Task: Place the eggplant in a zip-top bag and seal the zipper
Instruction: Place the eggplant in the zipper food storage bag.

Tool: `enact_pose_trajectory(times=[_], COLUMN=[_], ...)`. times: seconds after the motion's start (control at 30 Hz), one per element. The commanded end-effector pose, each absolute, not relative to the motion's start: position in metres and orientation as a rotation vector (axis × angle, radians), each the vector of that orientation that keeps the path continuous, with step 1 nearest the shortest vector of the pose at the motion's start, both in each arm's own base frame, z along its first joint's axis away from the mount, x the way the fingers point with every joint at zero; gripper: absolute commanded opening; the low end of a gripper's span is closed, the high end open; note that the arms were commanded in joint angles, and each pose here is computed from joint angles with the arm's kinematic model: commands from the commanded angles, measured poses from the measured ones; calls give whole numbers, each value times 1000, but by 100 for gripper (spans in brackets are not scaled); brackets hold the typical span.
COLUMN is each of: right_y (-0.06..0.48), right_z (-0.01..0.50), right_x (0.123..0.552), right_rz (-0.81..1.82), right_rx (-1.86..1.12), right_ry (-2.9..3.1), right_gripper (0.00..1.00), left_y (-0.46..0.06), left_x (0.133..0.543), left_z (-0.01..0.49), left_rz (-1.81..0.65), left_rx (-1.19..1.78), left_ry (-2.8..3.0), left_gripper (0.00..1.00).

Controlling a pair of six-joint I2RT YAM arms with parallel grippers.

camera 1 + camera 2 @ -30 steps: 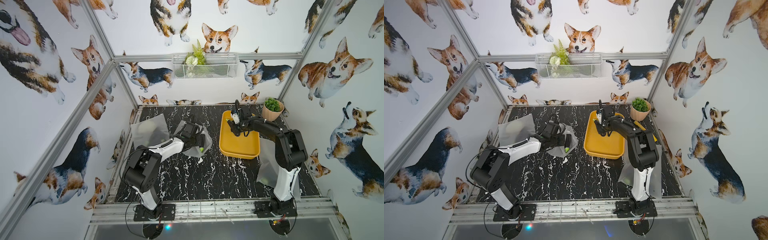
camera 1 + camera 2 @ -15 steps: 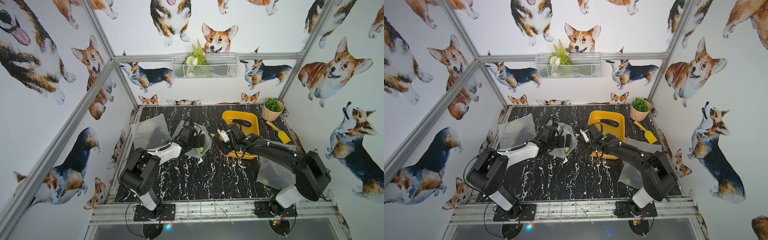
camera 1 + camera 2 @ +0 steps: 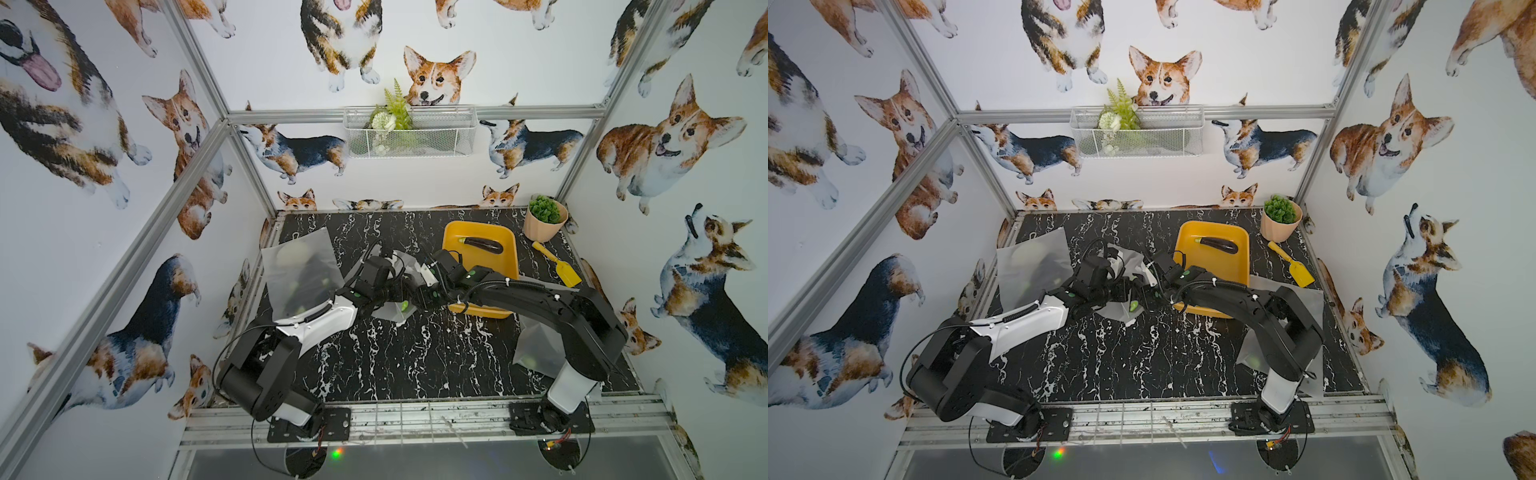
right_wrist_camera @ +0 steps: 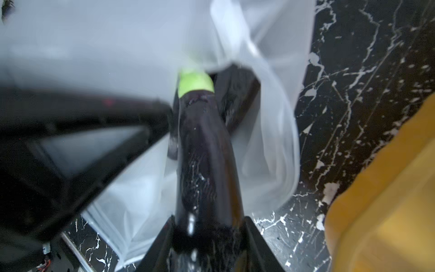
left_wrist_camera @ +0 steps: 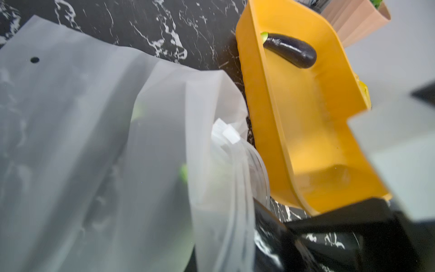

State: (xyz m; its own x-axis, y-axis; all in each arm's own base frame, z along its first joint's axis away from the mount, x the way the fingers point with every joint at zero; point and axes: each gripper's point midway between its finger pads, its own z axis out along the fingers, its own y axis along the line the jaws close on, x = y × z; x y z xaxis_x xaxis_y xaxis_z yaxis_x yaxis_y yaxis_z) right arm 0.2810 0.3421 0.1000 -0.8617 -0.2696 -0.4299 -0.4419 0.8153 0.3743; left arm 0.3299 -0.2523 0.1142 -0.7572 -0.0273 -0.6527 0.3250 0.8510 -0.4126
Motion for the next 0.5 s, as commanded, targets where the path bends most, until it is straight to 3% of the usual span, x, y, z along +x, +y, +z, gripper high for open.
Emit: enact_pose_trajectory(times=[0.0,0.33,0.47], right_y=[343,366,372], right_z=[88,93,102], right_x=[277,297,306], right_rz=[669,769,822], right_rx=[-432,-218,-94], right_ry=[2747,2706,2654], right_gripper=[41,50,62], left_y=[-256,-273,-276], left_x=[321,300,300], left_z=[124,133,133], left_rz=[-718,-882,-936], left_rx=[208,190,111], left_ry=[2322,2378,2401], left_gripper=[0,0,0])
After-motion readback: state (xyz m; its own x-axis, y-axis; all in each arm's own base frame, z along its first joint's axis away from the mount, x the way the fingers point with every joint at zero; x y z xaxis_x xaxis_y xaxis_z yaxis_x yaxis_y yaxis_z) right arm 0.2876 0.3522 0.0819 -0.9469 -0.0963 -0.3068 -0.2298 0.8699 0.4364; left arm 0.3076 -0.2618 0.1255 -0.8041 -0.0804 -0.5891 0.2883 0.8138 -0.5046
